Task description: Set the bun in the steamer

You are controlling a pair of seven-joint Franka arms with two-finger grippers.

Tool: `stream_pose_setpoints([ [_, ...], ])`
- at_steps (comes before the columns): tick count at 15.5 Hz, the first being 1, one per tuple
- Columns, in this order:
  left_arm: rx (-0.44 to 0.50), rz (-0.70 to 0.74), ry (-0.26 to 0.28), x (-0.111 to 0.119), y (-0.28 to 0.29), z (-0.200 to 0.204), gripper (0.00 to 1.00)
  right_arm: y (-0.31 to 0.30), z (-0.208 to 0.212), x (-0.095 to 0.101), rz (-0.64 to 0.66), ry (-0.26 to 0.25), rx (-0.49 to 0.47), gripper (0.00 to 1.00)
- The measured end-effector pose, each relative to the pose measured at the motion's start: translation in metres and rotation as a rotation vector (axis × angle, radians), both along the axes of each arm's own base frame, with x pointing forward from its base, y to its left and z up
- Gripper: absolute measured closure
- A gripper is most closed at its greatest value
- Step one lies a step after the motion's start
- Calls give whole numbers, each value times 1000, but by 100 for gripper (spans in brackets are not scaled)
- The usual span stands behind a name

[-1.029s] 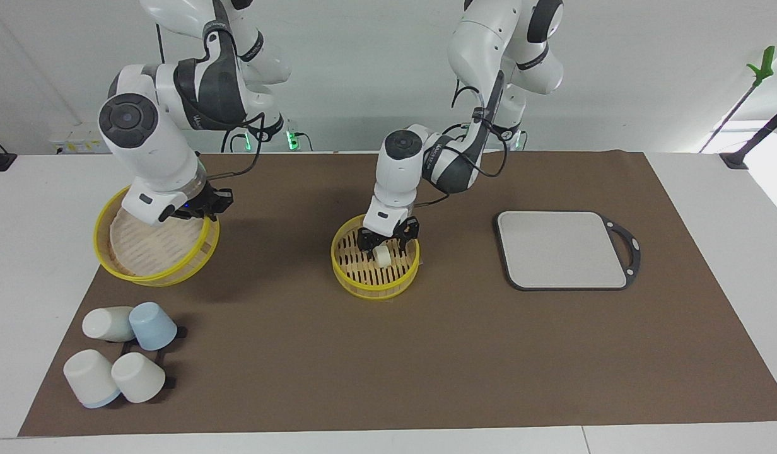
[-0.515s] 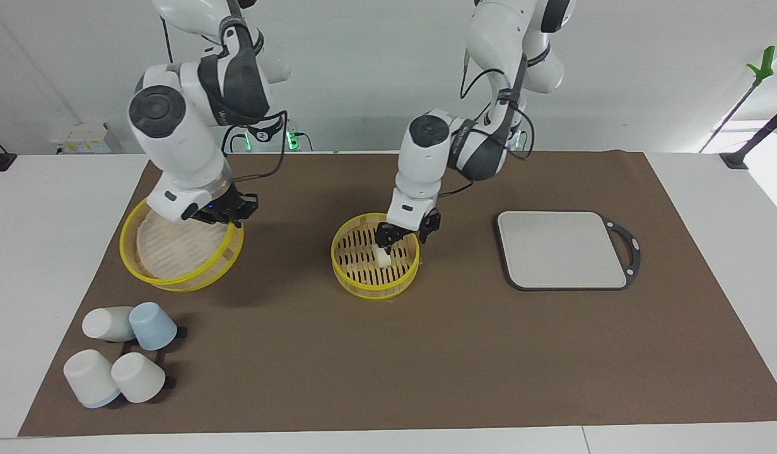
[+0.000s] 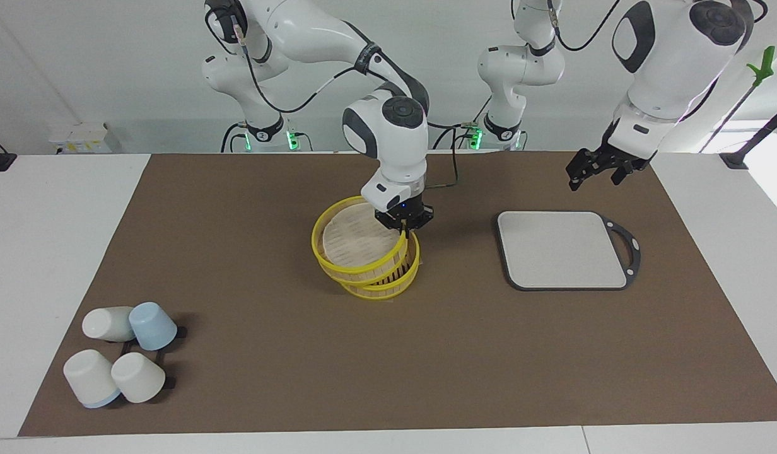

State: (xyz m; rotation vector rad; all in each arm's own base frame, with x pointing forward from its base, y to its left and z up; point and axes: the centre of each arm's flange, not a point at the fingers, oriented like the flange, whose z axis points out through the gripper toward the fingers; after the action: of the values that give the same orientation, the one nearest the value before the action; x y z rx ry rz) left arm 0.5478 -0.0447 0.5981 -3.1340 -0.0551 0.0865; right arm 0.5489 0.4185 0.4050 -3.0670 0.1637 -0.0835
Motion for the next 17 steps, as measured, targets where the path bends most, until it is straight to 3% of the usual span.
stream_pose_setpoints([
  [5,-2,-30,1,-17,-6,11,0,26,-12,-14,-39,-29,11,91],
  [10,-3,-36,-13,-26,-7,20,0,27,-20,-11,-42,-43,23,91],
  [17,-5,-26,-28,-21,-2,16,0,21,-24,-2,-71,-72,66,91],
])
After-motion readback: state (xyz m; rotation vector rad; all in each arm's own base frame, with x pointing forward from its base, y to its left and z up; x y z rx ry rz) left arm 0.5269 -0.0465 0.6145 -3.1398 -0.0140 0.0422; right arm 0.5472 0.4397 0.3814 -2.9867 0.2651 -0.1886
